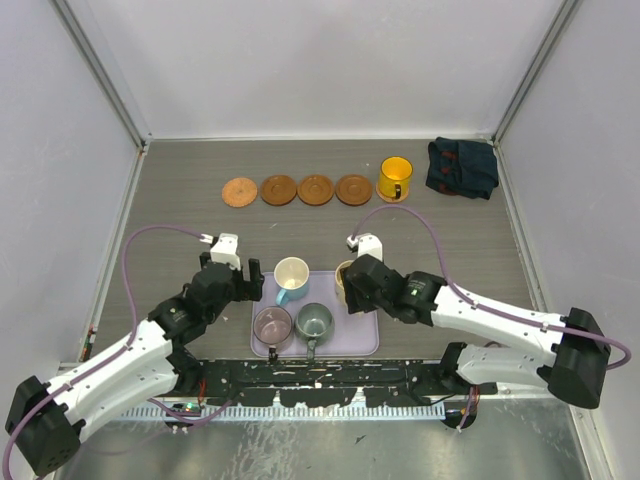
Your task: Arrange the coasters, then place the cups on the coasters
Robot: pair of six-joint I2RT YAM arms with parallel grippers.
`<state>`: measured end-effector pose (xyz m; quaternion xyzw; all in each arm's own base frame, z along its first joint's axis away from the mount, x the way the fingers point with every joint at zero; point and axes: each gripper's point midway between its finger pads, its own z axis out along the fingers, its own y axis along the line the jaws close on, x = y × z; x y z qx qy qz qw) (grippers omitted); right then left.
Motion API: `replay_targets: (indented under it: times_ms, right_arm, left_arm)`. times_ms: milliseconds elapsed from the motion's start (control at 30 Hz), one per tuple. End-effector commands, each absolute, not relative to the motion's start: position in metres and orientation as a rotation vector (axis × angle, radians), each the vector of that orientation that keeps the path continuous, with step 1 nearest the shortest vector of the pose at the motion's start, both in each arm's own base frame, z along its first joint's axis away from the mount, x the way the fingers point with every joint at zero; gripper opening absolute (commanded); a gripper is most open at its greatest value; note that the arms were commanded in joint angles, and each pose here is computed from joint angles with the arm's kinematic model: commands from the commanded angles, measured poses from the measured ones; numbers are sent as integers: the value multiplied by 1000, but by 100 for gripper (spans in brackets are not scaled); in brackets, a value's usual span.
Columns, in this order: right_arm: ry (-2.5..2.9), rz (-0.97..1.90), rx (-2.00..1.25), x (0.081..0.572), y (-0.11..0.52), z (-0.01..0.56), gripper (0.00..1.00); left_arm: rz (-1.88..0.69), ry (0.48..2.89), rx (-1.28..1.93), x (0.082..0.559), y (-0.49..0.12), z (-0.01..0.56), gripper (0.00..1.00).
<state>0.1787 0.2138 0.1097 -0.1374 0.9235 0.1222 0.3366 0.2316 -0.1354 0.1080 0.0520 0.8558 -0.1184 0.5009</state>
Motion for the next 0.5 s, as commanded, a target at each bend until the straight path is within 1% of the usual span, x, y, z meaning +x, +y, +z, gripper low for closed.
replay_targets:
  times_ms: [0,167,300,467]
  right_arm:
    - [2395,296,-315,181,219,103,56]
    - [2405,254,-276,185,219,91,51]
    - [2400,222,-250,191,220,86,50]
    - [2403,192,-246,196,223,77,45]
  left_arm:
    - [-321,2021,107,239,-142,123,87]
    - [-321,2029,109,238,-142,121,87]
    - [-309,2026,105,238,-139,121,87]
    - [-299,2033,109,238,-138,118,87]
